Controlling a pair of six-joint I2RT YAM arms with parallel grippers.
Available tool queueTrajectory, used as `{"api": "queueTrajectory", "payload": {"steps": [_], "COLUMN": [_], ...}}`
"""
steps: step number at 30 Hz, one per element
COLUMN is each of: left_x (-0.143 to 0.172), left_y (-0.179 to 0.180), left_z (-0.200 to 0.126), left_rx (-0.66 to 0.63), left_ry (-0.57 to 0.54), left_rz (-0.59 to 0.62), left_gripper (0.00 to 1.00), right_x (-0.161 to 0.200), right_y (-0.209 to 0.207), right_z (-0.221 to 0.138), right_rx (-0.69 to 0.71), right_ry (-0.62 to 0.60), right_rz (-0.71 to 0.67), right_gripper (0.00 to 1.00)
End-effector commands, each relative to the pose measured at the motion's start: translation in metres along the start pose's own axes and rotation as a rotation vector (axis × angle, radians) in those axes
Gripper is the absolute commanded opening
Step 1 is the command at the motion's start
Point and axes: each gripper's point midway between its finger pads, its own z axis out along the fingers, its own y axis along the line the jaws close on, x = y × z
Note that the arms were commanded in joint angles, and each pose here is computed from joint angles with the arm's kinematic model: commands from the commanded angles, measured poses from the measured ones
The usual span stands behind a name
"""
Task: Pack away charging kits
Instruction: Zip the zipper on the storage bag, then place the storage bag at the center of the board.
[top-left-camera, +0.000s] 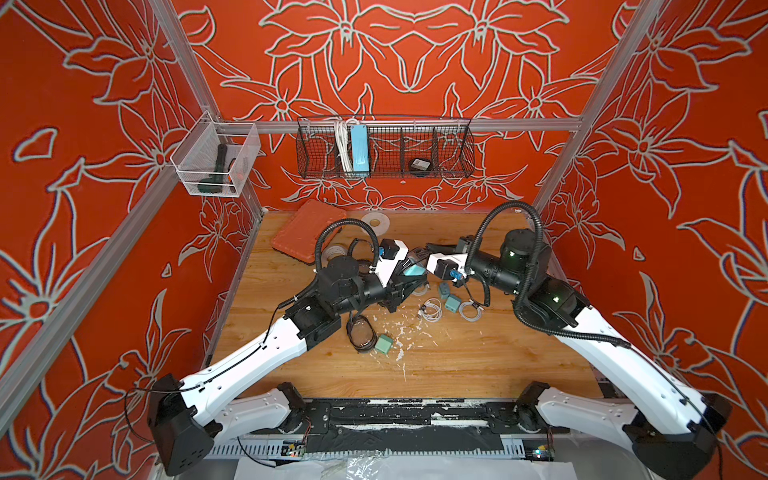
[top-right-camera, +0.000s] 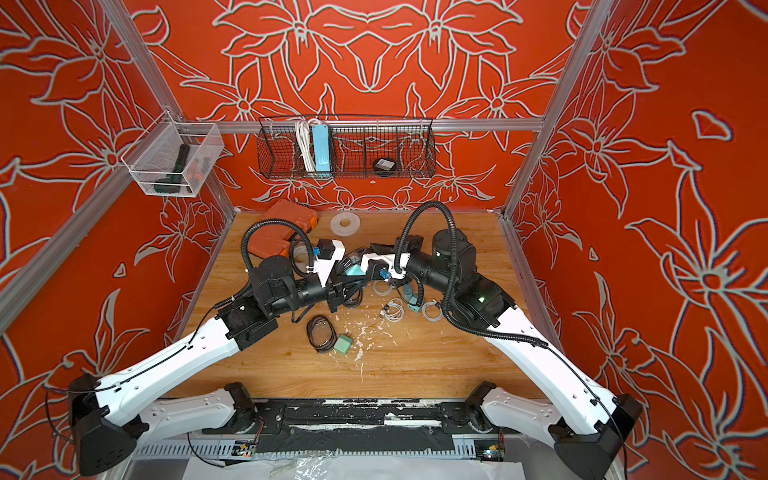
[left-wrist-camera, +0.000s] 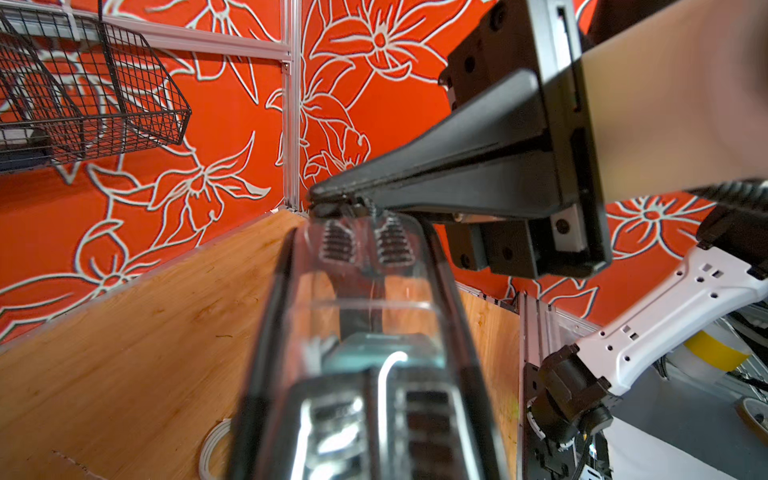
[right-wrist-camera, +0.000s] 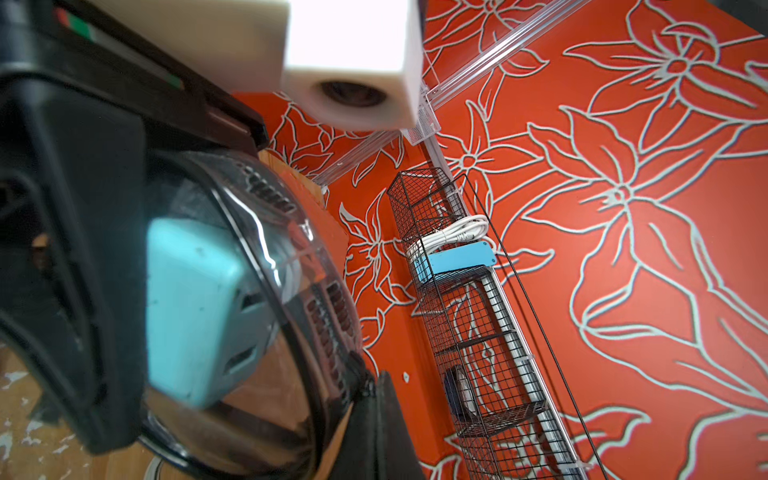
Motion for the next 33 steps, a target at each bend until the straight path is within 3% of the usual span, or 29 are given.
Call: {"api": "queueTrajectory", "payload": {"steps": [1,4,8,11,13,14,15,17,19,22,27,33], "left_x": [0.065,0.068,0.068,0.058,0.053,0.053,0.057,0.071,0.089,0.126,0.183,0.230], "left_y": [-0.006,-0.004,0.008,0.039,0.077,0.098,0.125,0.166,0.198,0.234,0.261,0.265], "left_z": [0.011,0.014,0.017,0.008,-0.012,-0.025,-0.041,-0.071,-0.098,-0.142,-0.204,-0.234], "left_rx": [0.059,0.053,-0.012,-0.107,-0.148,-0.192,-0.274,-0.412,-0.475,-0.551,-0.744,-0.820], "left_ry": [0.233,0.245,0.239,0.180,0.101,0.061,0.023,-0.027,-0.080,-0.182,-0.288,-0.300], "left_rz": [-0.060,-0.061,-0.071,-0.151,-0.274,-0.333,-0.389,-0.481,-0.592,-0.796,-0.973,-1.089], "left_gripper": [0.00,0.00,0.00,0.00,0.00,0.00,0.00,0.00,0.00,0.00,0.00,0.00], "right_x": [-0.049,-0.053,-0.059,-0.049,-0.036,-0.028,-0.019,-0.001,0.032,0.090,0.138,0.157], "right_y": [-0.045,-0.034,-0.032,-0.044,-0.053,-0.054,-0.050,-0.046,-0.046,-0.030,0.028,0.082], "right_z": [-0.017,-0.015,-0.015,-0.014,-0.018,-0.020,-0.022,-0.026,-0.033,-0.038,-0.025,-0.015], "right_rx": [0.112,0.075,0.076,0.182,0.280,0.312,0.332,0.400,0.528,0.701,0.620,0.553], "right_ry": [-0.146,-0.185,-0.231,-0.206,-0.174,-0.158,-0.139,-0.121,-0.077,0.068,0.357,0.466], "right_rz": [-0.235,-0.288,-0.229,-0.067,0.071,0.134,0.210,0.381,0.655,0.990,1.231,1.540], "right_gripper": [0.00,0.00,0.00,0.47,0.69,0.85,0.95,0.98,0.98,0.98,0.98,0.98]}}
